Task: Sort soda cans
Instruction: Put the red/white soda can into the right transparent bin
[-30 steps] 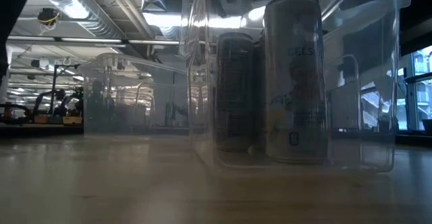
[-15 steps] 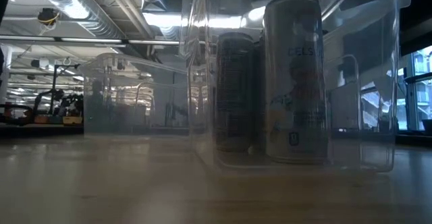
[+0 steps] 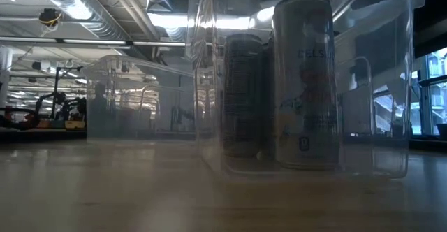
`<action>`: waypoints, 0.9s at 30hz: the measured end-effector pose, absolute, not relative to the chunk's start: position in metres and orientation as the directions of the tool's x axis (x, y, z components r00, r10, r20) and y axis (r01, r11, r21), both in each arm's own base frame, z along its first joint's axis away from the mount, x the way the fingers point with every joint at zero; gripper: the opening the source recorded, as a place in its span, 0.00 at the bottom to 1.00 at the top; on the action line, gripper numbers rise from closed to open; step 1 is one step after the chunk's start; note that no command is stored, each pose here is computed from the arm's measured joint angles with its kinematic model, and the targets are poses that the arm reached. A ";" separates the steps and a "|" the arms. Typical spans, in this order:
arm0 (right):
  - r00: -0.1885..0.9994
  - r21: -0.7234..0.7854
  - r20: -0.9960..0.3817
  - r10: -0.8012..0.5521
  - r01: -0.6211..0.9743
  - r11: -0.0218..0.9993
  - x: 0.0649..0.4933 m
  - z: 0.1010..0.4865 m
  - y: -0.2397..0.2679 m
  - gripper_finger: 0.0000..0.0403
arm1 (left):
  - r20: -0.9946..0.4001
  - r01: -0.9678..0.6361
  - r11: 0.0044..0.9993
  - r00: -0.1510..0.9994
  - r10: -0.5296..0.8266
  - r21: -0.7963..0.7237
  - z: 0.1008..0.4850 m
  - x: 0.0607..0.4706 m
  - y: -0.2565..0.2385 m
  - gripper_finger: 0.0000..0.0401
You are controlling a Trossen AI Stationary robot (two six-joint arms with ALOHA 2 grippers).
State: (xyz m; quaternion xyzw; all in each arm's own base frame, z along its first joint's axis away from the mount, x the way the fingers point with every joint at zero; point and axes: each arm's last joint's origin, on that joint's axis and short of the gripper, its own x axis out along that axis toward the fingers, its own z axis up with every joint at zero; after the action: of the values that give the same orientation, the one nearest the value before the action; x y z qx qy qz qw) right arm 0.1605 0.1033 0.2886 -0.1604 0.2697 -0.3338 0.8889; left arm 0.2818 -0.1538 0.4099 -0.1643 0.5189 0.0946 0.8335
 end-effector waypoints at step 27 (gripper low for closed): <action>0.628 -0.533 -0.392 -0.673 0.441 0.722 0.160 0.288 0.103 0.01 | -0.956 -0.023 1.000 0.292 0.019 0.013 0.362 0.242 -0.259 0.86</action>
State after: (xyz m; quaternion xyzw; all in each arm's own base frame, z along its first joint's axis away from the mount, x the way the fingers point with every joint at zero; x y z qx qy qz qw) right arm 0.1603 0.1035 0.2880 -0.1973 0.2934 -0.3165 0.8802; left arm 0.2417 -0.2587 0.3620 -0.0017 0.5950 0.0130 0.8036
